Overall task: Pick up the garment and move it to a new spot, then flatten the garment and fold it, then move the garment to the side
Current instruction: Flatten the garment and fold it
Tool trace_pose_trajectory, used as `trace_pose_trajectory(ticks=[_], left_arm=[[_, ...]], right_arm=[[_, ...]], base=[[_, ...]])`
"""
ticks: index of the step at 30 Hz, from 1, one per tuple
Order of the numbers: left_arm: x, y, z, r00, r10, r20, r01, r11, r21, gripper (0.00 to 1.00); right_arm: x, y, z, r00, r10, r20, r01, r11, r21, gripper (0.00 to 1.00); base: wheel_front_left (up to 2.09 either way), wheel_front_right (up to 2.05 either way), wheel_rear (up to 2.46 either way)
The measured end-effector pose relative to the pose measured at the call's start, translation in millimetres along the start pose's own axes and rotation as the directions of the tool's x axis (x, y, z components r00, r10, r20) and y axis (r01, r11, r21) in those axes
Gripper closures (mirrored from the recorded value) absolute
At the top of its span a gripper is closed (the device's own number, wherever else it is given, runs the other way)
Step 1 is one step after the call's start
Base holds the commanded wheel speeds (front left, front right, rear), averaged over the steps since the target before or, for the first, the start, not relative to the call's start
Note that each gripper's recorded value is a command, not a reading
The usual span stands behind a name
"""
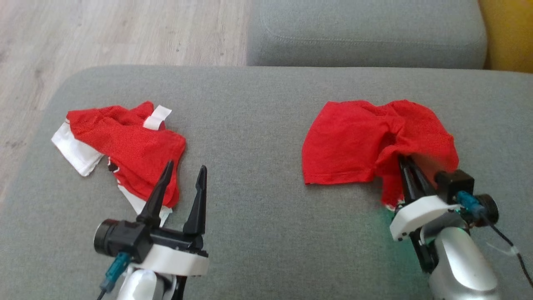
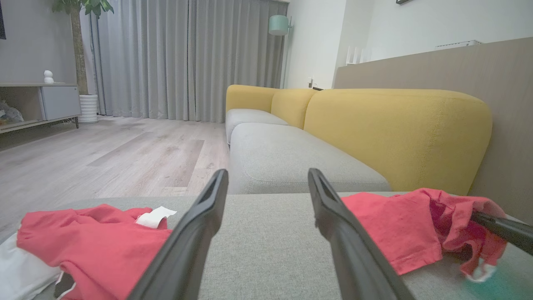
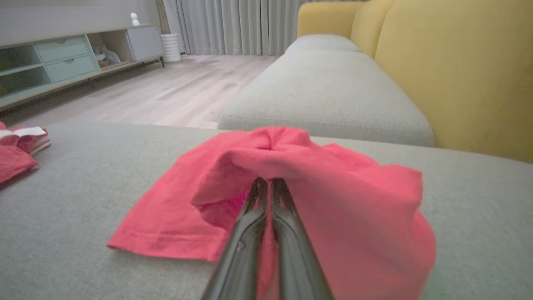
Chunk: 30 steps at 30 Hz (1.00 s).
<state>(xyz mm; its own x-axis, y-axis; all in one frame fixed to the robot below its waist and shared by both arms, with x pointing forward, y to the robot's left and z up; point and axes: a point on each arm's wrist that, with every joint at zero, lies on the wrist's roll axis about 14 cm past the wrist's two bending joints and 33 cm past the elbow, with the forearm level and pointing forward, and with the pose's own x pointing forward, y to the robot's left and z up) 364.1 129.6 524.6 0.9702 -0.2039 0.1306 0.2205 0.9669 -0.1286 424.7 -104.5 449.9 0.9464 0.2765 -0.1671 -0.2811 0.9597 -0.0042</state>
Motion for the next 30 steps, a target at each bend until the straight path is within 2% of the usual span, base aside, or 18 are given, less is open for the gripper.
trace_pose_trajectory(ticks=[4, 9, 13, 17, 19, 21, 23, 25, 28, 29, 30], left_arm=[[-6.7, 1.8, 0.3, 1.000, 0.009, 0.000, -0.009, 1.000, 0.001, 0.00], [-12.8, 5.9, 4.6, 1.000, 0.027, 0.012, -0.027, 1.000, 0.002, 0.00], [-18.0, 9.4, 9.1, 0.999, 0.039, 0.025, -0.039, 0.999, 0.003, 0.00], [-25.3, 15.3, 11.1, 0.998, 0.063, 0.032, -0.063, 0.998, 0.003, 0.00], [-30.2, 17.9, 8.9, 0.997, 0.076, 0.026, -0.076, 0.997, -0.001, 0.00], [-33.8, 19.4, 5.1, 0.996, 0.084, 0.015, -0.084, 0.996, -0.004, 0.00], [-35.1, 20.5, 2.6, 0.996, 0.088, 0.008, -0.088, 0.996, -0.007, 0.00], [-33.9, 19.0, 1.3, 0.997, 0.082, 0.004, -0.082, 0.997, -0.003, 0.00], [-28.7, 13.1, 0.6, 0.998, 0.060, 0.002, -0.060, 0.998, -0.002, 0.00], [-28.7, 13.1, 0.6, 0.998, 0.060, 0.002, -0.060, 0.998, -0.002, 0.00], [-27.2, 11.3, -0.6, 0.999, 0.054, -0.001, -0.054, 0.999, -0.002, 0.00]], right_arm=[[5.3, 14.9, 26.0, 0.997, 0.047, 0.053, -0.046, 0.999, -0.020, 1.00], [20.4, 58.8, 73.2, 0.977, 0.181, 0.111, -0.174, 0.982, -0.069, 1.00], [30.0, 101.3, 124.5, 0.934, 0.307, 0.186, -0.303, 0.952, -0.047, 1.00], [35.6, 116.3, 197.8, 0.878, 0.345, 0.330, -0.379, 0.925, 0.041, 1.00], [35.0, 111.1, 236.6, 0.848, 0.325, 0.418, -0.397, 0.913, 0.096, 1.00], [34.4, 91.4, 267.6, 0.827, 0.259, 0.499, -0.391, 0.903, 0.179, 1.00], [37.7, 57.9, 278.9, 0.833, 0.154, 0.531, -0.347, 0.893, 0.286, 1.00], [42.4, 26.3, 265.5, 0.863, 0.063, 0.501, -0.277, 0.888, 0.367, 1.00], [47.9, -15.4, 210.8, 0.922, -0.066, 0.382, -0.135, 0.869, 0.477, 1.00], [47.9, -15.4, 210.8, 0.922, -0.066, 0.382, -0.135, 0.869, 0.477, 1.00], [47.4, -29.4, 184.6, 0.939, -0.113, 0.326, -0.075, 0.854, 0.515, 1.00]], base=[[0.00, 0.00, 0.00], [0.00, 0.00, 0.00], [0.00, 0.00, 0.00], [0.00, 0.00, 0.00], [0.00, 0.00, 0.00], [0.00, 0.00, 0.00], [0.00, 0.00, 0.00], [0.00, 0.00, 0.00], [0.00, 0.00, 0.00], [0.00, 0.00, 0.00], [0.00, 0.00, 0.00]])
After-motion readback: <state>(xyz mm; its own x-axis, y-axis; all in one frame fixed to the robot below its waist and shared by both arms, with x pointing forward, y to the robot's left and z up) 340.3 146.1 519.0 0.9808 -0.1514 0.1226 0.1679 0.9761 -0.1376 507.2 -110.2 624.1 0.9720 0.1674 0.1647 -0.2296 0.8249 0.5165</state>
